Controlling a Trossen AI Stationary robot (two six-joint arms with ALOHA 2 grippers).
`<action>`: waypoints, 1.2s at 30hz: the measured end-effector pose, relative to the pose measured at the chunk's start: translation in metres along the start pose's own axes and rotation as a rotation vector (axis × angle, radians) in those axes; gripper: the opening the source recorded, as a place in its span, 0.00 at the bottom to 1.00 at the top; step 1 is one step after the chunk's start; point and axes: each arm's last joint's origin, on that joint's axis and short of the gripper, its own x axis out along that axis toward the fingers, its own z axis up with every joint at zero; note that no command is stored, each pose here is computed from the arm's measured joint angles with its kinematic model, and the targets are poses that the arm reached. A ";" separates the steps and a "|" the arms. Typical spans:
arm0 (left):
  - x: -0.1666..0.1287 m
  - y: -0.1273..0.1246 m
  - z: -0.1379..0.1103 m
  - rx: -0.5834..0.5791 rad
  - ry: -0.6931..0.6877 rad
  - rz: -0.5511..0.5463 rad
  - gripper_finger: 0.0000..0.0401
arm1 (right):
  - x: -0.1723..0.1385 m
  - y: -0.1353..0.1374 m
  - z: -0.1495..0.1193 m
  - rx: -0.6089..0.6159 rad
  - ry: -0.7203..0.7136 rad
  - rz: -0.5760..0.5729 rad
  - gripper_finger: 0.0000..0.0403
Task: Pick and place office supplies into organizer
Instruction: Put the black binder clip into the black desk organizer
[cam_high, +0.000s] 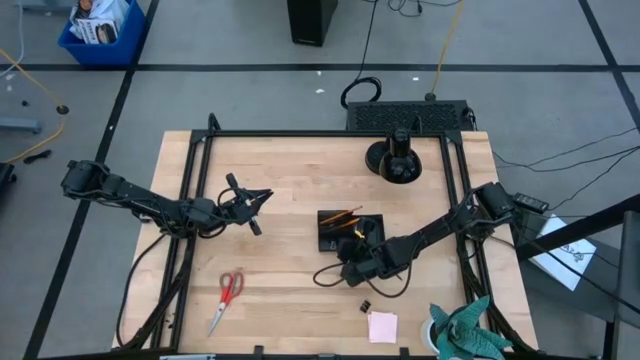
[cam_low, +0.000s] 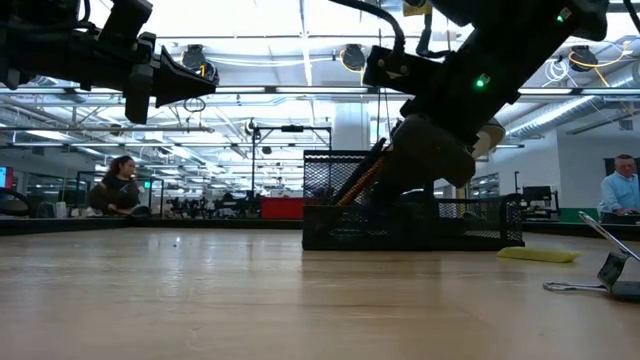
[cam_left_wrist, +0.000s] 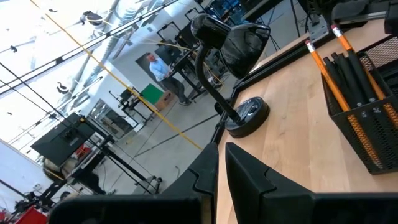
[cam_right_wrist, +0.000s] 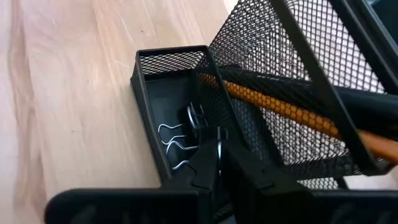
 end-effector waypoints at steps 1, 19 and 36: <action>0.000 0.000 0.000 0.000 0.000 0.000 0.09 | 0.000 0.000 0.000 0.008 0.000 0.000 0.07; 0.000 -0.001 0.000 -0.005 0.002 -0.009 0.09 | -0.033 -0.011 0.027 0.071 -0.141 0.108 0.25; 0.000 -0.001 -0.001 0.002 0.000 -0.019 0.09 | -0.109 0.012 0.014 -0.058 -0.031 0.746 0.24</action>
